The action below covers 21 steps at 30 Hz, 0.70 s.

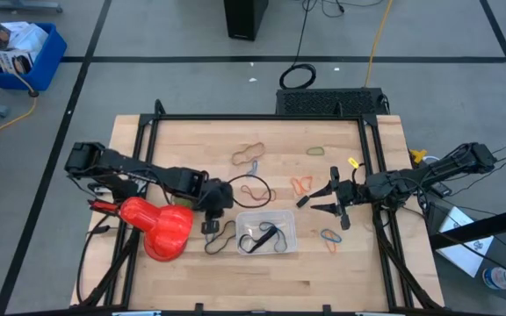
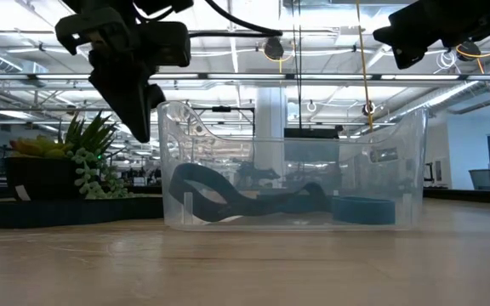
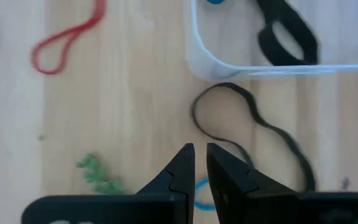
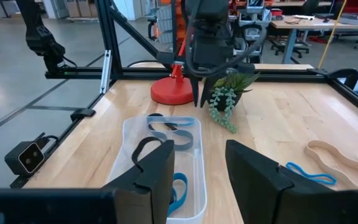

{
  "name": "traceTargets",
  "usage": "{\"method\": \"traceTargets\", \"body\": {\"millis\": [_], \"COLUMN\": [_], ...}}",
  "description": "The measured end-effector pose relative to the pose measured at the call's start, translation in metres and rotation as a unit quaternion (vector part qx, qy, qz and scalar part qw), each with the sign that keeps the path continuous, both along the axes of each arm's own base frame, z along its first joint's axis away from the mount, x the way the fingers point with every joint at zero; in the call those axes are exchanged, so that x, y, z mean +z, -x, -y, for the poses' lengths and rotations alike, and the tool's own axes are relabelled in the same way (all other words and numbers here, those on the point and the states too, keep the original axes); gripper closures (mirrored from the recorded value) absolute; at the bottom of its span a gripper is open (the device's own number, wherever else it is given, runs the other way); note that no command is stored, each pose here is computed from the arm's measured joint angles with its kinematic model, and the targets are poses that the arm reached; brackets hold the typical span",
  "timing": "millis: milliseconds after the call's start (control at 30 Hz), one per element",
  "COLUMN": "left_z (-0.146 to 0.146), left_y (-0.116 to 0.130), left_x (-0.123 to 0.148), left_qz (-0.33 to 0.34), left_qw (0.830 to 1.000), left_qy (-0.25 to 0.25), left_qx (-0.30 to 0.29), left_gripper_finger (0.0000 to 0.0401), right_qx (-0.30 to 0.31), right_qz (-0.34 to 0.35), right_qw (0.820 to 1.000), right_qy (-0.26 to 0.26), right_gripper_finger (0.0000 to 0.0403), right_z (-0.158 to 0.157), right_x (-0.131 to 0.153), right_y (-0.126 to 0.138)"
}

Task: Pick and place rubber bands into bin
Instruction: Put the black rubber band into the bin

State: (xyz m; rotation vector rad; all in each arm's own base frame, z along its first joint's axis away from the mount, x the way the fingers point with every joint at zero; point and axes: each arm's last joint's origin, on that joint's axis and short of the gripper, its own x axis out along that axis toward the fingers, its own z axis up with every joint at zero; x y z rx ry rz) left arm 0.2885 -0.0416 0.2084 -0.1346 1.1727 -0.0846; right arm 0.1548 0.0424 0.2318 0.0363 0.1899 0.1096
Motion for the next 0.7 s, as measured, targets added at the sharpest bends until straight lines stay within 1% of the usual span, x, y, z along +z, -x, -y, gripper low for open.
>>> {"method": "traceTargets", "body": {"millis": [100,533,600,700], "left_z": [0.0030,0.0046,0.0045,0.0045], "left_y": [-0.0002,-0.0004,-0.0004,-0.0004], "left_x": [0.0001,0.0004,0.0004,0.0004], "left_qz": [0.004,0.007,0.006,0.006], "left_qw": [1.000,1.000,1.000,1.000], "left_qy": [-0.011,-0.012,-0.010,-0.008], "left_qx": [0.005,0.001,0.007,0.009], "left_gripper_finger": [0.0354,0.0352,0.0339,0.0298], "right_qx": [0.000,0.000,0.000,0.000], "right_qz": [0.000,0.000,0.000,-0.001], "right_qw": [1.000,1.000,1.000,1.000], "right_qy": [0.000,0.001,0.001,0.001], "right_gripper_finger": [0.0261,0.0261,0.0261,0.0261], "right_z": [0.0000,0.0000,0.0000,0.0000], "right_x": [0.0000,-0.0002,-0.0002,-0.0002], "right_y": [0.0000,0.0000,0.0000,0.0000]}}
